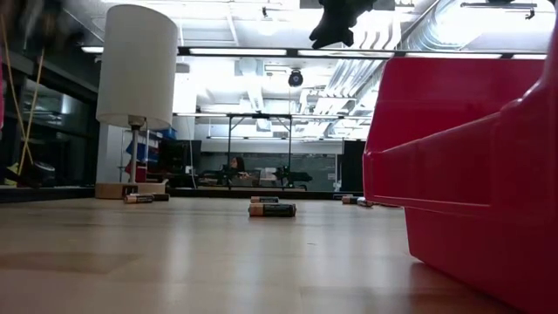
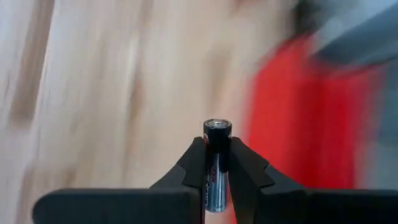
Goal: Sort batteries
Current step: Put the silver battery into the left red bin, then put the black-brown battery into the right red bin
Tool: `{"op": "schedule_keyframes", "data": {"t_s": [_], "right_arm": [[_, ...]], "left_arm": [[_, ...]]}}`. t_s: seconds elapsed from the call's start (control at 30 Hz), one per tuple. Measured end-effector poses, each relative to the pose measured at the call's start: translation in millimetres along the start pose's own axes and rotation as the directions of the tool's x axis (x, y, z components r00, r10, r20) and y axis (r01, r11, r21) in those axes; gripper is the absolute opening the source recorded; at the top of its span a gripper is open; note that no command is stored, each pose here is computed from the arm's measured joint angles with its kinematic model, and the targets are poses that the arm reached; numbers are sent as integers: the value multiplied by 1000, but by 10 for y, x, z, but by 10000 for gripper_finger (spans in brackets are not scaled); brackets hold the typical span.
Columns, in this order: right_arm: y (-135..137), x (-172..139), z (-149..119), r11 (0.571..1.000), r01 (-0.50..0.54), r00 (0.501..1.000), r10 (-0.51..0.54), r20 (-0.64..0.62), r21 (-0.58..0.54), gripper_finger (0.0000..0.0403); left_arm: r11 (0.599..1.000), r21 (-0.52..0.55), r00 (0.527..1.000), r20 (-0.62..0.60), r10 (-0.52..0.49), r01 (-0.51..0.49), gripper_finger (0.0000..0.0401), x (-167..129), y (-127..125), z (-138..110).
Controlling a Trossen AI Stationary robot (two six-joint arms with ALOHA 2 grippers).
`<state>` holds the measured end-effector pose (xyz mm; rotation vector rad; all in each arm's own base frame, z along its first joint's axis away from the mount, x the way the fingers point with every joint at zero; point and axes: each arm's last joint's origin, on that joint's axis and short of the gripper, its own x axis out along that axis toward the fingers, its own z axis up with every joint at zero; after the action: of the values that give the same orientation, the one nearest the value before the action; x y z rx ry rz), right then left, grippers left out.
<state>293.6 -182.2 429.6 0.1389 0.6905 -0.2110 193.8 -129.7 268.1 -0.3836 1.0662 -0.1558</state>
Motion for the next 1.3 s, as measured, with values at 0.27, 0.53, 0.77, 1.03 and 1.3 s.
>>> {"op": "schedule_keyframes", "data": {"t_s": [0.27,0.53,0.77,1.03,1.3], "right_arm": [[2,0,-1,999,-5,1000,5,0,-49,149],[8,-1,-31,997,-15,999,12,-30,-78,149],[10,-1,-35,997,-20,999,18,-34,-77,149],[74,-16,-128,974,-216,973,209,-96,-67,149],[496,544,-400,906,-424,861,408,-303,17,149]], "left_arm": [[980,119,985,-91,-146,157,29,-71,-660,368],[963,137,940,-287,-186,232,53,646,-1149,244],[990,68,953,-286,-103,127,160,701,-990,335],[991,119,977,-195,81,-59,209,-61,-301,669],[908,48,884,256,391,-416,211,-672,968,979]]}}
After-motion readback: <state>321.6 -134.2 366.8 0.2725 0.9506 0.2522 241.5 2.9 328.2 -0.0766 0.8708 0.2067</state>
